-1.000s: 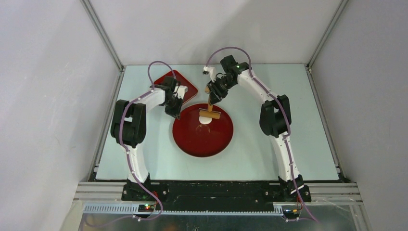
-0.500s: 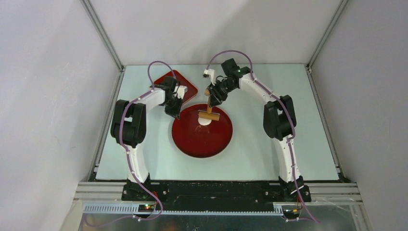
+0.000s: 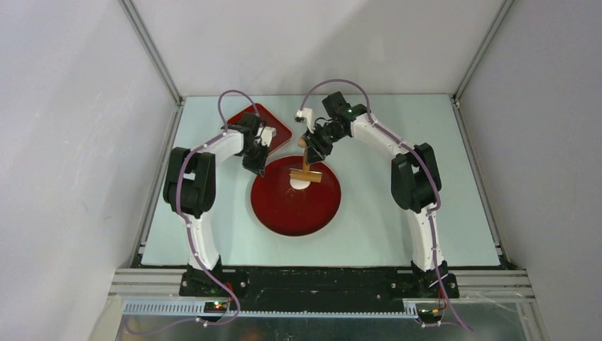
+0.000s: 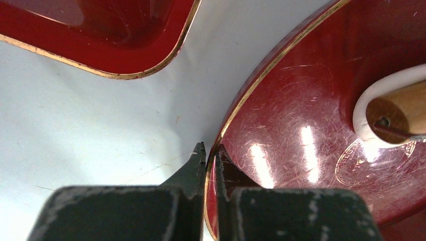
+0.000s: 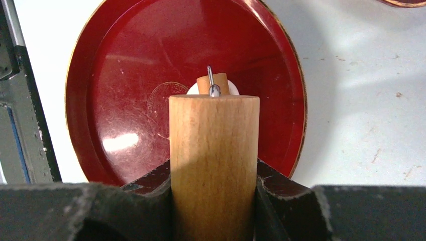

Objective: Roll out the dumpling wrappers from the dough
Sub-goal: Flatten out the dough on the work surface.

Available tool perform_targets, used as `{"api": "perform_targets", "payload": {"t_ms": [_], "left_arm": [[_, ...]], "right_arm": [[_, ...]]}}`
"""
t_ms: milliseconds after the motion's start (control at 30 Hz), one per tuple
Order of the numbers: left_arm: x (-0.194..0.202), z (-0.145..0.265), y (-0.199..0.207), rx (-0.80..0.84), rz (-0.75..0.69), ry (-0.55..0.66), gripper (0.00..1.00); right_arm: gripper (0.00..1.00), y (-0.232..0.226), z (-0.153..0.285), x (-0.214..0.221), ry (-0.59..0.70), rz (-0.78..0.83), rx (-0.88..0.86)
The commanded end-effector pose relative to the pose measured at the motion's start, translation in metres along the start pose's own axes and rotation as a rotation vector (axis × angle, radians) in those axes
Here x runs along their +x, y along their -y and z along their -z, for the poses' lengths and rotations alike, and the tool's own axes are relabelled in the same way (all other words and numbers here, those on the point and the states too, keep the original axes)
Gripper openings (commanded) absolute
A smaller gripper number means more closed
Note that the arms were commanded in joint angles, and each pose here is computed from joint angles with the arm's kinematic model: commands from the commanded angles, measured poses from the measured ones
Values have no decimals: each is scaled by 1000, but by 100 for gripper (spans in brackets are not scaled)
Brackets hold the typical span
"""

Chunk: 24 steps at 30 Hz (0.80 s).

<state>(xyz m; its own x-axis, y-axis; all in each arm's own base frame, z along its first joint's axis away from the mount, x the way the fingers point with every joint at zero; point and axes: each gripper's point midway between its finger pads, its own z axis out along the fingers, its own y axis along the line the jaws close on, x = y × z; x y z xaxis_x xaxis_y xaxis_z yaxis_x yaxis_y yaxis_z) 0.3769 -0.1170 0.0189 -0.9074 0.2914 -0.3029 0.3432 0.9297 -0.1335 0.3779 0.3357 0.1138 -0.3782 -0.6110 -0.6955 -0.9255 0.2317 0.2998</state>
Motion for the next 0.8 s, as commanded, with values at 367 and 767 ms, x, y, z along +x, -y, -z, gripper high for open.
{"api": "perform_targets", "payload": {"t_ms": [367, 767], "left_arm": [[-8, -9, -10, -50, 25, 16, 0], [-7, -9, -10, -49, 26, 14, 0]], "right_arm": [[0, -104, -14, 25, -147, -39, -227], [0, -47, 49, -69, 160, -298, 47]]}}
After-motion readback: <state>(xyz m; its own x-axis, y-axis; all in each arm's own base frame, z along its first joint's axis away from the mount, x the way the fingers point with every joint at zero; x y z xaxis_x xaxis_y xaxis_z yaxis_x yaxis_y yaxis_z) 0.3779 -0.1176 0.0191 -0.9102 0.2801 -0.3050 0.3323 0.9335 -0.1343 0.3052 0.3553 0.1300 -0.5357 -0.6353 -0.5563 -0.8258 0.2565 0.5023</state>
